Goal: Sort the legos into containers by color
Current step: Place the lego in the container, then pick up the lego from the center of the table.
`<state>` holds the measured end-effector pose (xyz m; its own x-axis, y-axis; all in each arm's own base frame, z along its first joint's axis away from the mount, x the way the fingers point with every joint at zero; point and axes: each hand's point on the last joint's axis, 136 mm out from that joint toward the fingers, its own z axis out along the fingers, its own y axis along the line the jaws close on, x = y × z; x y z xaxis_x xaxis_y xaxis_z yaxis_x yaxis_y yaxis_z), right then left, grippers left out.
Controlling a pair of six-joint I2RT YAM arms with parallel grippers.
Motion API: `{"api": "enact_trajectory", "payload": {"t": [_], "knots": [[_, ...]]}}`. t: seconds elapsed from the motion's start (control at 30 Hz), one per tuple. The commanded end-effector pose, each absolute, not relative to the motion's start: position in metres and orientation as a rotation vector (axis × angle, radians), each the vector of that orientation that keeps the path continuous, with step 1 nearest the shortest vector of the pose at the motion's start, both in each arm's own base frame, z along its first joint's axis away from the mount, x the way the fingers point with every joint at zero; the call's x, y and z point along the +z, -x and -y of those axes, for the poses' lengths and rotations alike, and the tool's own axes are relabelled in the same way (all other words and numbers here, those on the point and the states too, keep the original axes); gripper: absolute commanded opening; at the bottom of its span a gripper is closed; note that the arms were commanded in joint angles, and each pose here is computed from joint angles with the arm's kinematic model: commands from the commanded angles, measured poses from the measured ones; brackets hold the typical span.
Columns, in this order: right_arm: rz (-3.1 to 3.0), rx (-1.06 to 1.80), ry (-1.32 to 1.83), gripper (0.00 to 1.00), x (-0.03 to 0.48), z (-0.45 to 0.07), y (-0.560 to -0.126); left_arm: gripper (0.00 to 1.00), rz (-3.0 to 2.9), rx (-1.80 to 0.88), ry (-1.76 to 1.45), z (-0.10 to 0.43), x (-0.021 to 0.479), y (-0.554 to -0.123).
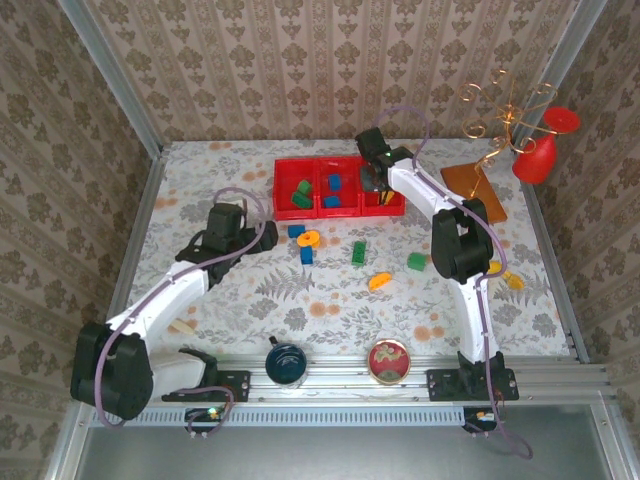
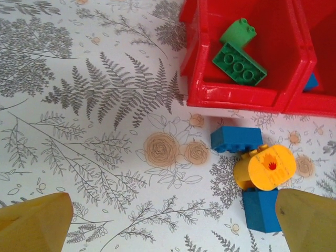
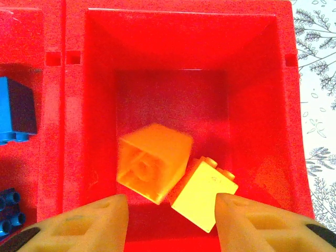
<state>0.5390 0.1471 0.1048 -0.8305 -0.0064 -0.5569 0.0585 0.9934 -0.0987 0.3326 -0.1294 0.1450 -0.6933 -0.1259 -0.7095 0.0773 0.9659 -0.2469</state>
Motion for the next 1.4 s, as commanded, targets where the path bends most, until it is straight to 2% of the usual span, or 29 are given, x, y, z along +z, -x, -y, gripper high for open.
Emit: {"api": "enact_trajectory", "payload": {"t": [0.0,0.3,0.7,1.1,1.17,1.23,1.37], "knots": [[-2.515,-0.142,-0.032,0.49,0.126,-0.144,-0.541,1.0,-2.3,-0.3,-0.061,0.141,0.157,-0.336],[-2.492,-0.141,-0.107,0.53,0.153,-0.128,-0.506,1.0,-2.308,-0.351,-0.242,0.194,0.157,-0.326],[-2.491,-0.173,-0.303,0.65,0.16,-0.08,-0.412,0.96,-2.344,-0.462,-0.429,0.284,0.132,-0.304],[-2.481,-0.201,-0.442,0.84,0.152,-0.046,-0.353,0.93,-2.373,-0.424,-0.498,0.328,0.109,-0.301],[-2.478,-0.199,-0.45,0.9,0.151,-0.044,-0.349,0.93,-2.382,-0.414,-0.501,0.332,0.106,-0.302],[-2.467,-0.195,-0.453,1.0,0.152,-0.043,-0.347,0.92,-2.39,-0.404,-0.51,0.337,0.102,-0.303],[-2.448,-0.203,-0.472,1.0,0.154,-0.039,-0.345,0.91,-2.41,-0.4,-0.535,0.348,0.095,-0.304]]}}
